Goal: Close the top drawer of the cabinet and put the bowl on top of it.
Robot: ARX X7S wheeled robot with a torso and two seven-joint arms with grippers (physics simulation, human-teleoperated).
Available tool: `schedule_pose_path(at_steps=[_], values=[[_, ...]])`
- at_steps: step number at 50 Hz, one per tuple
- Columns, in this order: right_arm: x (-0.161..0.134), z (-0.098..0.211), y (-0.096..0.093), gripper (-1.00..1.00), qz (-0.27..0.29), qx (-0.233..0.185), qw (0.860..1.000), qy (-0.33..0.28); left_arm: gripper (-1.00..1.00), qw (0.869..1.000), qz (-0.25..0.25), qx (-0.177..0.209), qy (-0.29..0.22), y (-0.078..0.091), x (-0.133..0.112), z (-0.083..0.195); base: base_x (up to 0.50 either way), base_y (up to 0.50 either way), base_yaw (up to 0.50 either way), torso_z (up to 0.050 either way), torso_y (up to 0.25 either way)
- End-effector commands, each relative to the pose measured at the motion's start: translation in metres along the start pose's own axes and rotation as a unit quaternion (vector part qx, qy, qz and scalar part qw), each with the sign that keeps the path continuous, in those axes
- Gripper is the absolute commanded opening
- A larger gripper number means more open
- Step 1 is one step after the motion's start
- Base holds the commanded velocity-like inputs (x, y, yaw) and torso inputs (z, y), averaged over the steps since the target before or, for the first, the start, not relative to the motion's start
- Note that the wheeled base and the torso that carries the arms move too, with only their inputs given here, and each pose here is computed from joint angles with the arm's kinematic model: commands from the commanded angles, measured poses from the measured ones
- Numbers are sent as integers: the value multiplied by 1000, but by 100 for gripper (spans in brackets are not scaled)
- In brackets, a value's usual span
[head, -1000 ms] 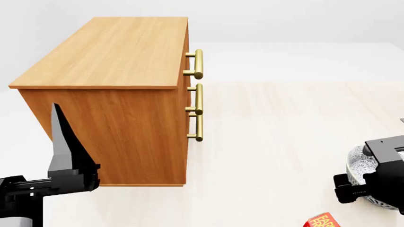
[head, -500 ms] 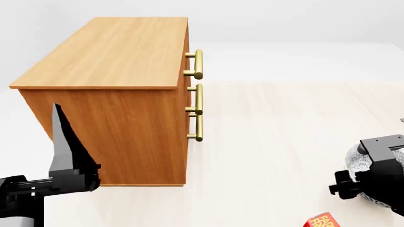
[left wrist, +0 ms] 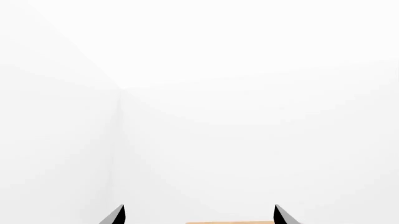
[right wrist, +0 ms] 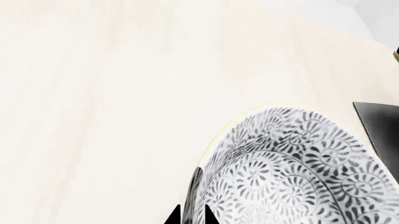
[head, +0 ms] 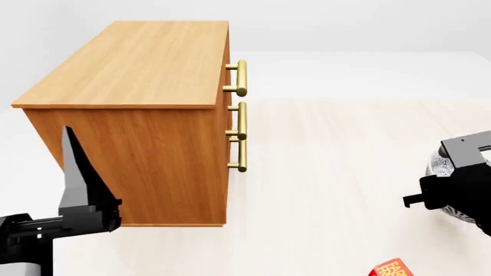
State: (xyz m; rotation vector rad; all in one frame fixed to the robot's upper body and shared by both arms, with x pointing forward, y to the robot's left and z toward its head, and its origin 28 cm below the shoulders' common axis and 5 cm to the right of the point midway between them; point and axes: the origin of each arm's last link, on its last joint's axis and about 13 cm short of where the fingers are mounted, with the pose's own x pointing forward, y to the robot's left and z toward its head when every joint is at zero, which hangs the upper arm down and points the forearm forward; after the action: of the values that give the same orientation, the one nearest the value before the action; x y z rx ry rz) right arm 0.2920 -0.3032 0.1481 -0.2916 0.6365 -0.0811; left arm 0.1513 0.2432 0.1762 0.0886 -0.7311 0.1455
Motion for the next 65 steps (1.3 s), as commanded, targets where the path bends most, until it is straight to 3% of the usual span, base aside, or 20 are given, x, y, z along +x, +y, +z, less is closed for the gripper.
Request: schedule_pose_path(at_steps=[1,10,19,34,46,52,56,65], values=[[-18,56,-4,-100,0,-30,996,-79,100,1000,1,0,-1,1,-1,1,0,0,0,0,0],[-32,106,5,-100,25,-82,985,-147,100,1000,1,1,-8,5,5,-2,0,0,0,0,0],[-42,164,27,-100,65,-137,968,-202,100,1000,0,0,-8,5,6,-2,0,0,0,0,0],[-57,220,70,-100,141,-166,936,-276,100,1000,3,1,-9,6,6,0,0,0,0,0,0],[-59,231,87,-100,168,-172,925,-295,100,1000,3,1,-9,7,6,0,0,0,0,0,0],[-61,223,82,-100,175,-167,923,-300,100,1000,3,1,-9,7,6,0,0,0,0,0,0],[-72,210,74,-100,144,-160,924,-315,100,1000,3,1,-9,7,6,0,0,0,0,0,3],[-72,210,74,-100,144,-160,924,-315,100,1000,3,1,-9,7,6,0,0,0,0,0,0]])
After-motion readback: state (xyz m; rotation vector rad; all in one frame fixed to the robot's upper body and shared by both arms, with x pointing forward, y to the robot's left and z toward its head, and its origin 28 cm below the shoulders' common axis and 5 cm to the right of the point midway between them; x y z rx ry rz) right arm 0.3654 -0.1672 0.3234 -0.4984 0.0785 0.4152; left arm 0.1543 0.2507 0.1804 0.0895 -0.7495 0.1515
